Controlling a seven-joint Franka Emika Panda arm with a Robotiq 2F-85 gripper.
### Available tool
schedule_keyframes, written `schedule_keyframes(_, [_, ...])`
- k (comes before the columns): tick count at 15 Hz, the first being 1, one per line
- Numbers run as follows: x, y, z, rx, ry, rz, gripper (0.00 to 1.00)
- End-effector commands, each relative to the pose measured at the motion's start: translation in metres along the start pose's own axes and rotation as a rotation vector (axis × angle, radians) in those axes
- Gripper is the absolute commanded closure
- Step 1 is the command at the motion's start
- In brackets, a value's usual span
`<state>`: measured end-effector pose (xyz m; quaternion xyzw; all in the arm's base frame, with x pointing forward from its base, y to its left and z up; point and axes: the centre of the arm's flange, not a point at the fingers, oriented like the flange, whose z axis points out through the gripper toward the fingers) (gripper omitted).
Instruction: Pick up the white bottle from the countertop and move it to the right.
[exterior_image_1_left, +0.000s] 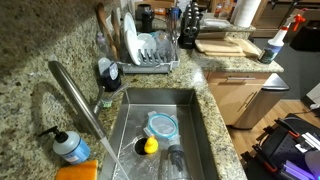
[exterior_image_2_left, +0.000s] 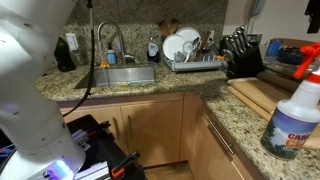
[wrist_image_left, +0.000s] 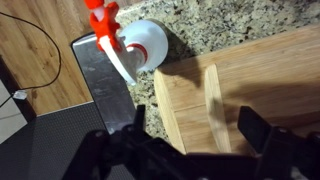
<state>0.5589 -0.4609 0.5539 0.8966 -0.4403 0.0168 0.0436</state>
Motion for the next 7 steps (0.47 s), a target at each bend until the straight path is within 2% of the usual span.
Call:
schedule_keyframes(1, [-0.015,-0.036,-0.064,0.170,0.074,-0.066,0.00])
schedule_keyframes(3, [-0.049,-0.071,-0.100,0.279,0.069,-0.119,0.00])
schedule_keyframes(6, [-0.108,-0.140,-0.125,0.422,0.025,-0.234,0.00])
schedule_keyframes(7, [-0.073,-0.113,-0.126,0.358,0.072,-0.188,0.00])
